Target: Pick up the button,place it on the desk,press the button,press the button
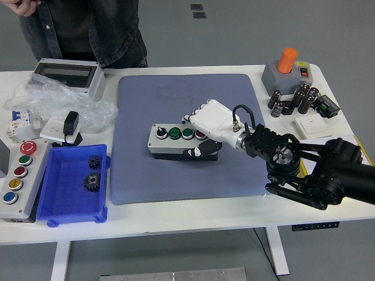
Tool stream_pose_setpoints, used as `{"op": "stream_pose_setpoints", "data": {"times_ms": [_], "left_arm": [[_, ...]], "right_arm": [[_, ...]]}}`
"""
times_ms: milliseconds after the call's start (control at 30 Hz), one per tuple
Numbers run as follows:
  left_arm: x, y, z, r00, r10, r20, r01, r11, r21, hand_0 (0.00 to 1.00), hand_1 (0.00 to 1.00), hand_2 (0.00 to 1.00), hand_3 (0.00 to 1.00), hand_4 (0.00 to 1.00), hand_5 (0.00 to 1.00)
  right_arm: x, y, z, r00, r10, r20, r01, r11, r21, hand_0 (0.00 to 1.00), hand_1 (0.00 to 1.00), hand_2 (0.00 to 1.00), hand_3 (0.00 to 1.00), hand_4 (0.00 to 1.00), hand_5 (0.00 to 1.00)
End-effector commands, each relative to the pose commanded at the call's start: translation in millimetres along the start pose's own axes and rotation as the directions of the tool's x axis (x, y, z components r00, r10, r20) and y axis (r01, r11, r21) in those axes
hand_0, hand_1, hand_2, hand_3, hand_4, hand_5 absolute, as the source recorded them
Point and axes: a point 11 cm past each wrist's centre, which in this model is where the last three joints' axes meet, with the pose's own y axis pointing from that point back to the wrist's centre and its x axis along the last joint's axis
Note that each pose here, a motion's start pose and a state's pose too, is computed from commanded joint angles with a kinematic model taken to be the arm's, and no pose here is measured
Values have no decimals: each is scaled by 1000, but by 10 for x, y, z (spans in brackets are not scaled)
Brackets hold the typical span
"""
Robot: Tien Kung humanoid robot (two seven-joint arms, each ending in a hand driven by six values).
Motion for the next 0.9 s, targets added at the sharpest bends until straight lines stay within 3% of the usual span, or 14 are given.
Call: {"op": "stream_pose_setpoints", "data": {"times_ms": [567, 600, 767, 800, 900], "left_arm": [[-11, -2, 23, 1000, -2, -1, 2, 1000, -4, 578, 630, 590, 609, 540, 264], [-12, -2, 24, 1000, -2, -1, 2, 1000, -4, 579, 631, 590, 608, 539, 266], [-22, -3, 32, 1000, -4, -1, 4, 1000, -5, 579, 631, 590, 608, 539, 266], [-23, -3, 35, 1000, -5, -1, 5, 1000, -6, 578, 630, 589, 608, 540, 266], [-28, -4, 42, 1000, -6, -2, 6, 1000, -7, 578, 630, 589, 608, 540, 266]], "right_arm": [[-61, -13, 85, 999, -17, -37, 18, 1000, 21, 172, 500, 450, 498, 374, 2], [-60, -14, 84, 999, -18, -39, 18, 1000, 22, 182, 525, 565, 493, 376, 2], [-55, -19, 79, 998, -23, -52, 24, 999, 25, 182, 525, 565, 493, 376, 2], [-55, -21, 80, 998, -25, -55, 26, 999, 25, 228, 572, 683, 505, 376, 2], [-72, -22, 95, 997, -37, -63, 38, 999, 16, 228, 572, 683, 505, 376, 2]]}}
